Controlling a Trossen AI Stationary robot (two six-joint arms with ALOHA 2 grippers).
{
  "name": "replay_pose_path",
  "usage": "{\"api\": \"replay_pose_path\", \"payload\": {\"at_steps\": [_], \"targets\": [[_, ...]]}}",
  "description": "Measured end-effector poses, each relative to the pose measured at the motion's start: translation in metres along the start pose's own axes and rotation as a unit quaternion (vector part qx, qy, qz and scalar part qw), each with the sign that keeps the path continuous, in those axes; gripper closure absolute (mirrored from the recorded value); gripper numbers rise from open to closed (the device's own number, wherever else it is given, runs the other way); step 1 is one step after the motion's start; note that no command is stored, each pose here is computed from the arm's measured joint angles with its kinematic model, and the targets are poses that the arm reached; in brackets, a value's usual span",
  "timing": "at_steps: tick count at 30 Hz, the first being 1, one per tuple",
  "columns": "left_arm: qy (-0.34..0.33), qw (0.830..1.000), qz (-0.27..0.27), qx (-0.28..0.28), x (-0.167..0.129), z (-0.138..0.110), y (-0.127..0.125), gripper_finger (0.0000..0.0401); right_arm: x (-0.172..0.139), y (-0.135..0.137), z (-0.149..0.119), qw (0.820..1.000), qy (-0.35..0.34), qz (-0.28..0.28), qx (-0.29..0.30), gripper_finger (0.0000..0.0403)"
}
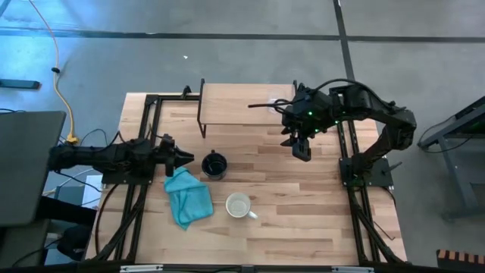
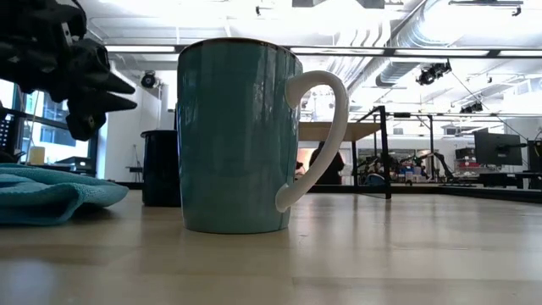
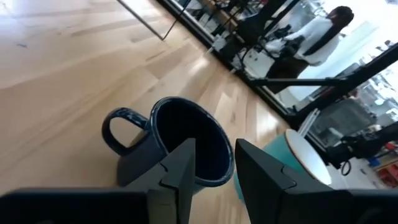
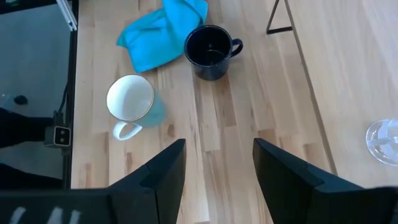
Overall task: Stack small to large cups/mugs on shelf
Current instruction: Put the dark blue mug on the shelf
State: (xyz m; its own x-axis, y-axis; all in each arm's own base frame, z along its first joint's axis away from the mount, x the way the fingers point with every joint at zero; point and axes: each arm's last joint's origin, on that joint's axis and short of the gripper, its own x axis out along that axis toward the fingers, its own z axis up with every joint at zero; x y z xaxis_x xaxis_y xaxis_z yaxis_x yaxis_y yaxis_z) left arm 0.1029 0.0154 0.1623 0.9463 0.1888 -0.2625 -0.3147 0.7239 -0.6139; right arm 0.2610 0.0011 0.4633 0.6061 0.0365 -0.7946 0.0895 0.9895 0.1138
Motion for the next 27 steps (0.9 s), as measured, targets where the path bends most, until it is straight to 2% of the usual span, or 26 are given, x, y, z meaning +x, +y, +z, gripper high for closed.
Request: {"api": "replay_pose_path", "payload": {"at_steps": [6, 15, 20, 27], "targets": [[0.024, 0.999, 0.021, 0.002, 0.005, 0.004, -0.004, 0.0297, 0.000, -0.001, 0.002, 1.000, -0.010, -0.001, -0.005, 0.0224], [0.063, 0.996, 0.054, 0.017, 0.018, 0.029, -0.027, 0.0297, 0.000, -0.005, 0.005, 1.000, -0.024, -0.005, -0.001, 0.0224], [0.141, 0.982, 0.109, 0.055, 0.032, 0.041, -0.038, 0.0297, 0.000, -0.005, 0.005, 1.000, -0.023, -0.005, -0.005, 0.0224], [0.204, 0.967, 0.128, 0.089, 0.057, 0.053, -0.052, 0.0297, 0.000, -0.005, 0.005, 1.000, -0.021, -0.005, -0.007, 0.0224]]}}
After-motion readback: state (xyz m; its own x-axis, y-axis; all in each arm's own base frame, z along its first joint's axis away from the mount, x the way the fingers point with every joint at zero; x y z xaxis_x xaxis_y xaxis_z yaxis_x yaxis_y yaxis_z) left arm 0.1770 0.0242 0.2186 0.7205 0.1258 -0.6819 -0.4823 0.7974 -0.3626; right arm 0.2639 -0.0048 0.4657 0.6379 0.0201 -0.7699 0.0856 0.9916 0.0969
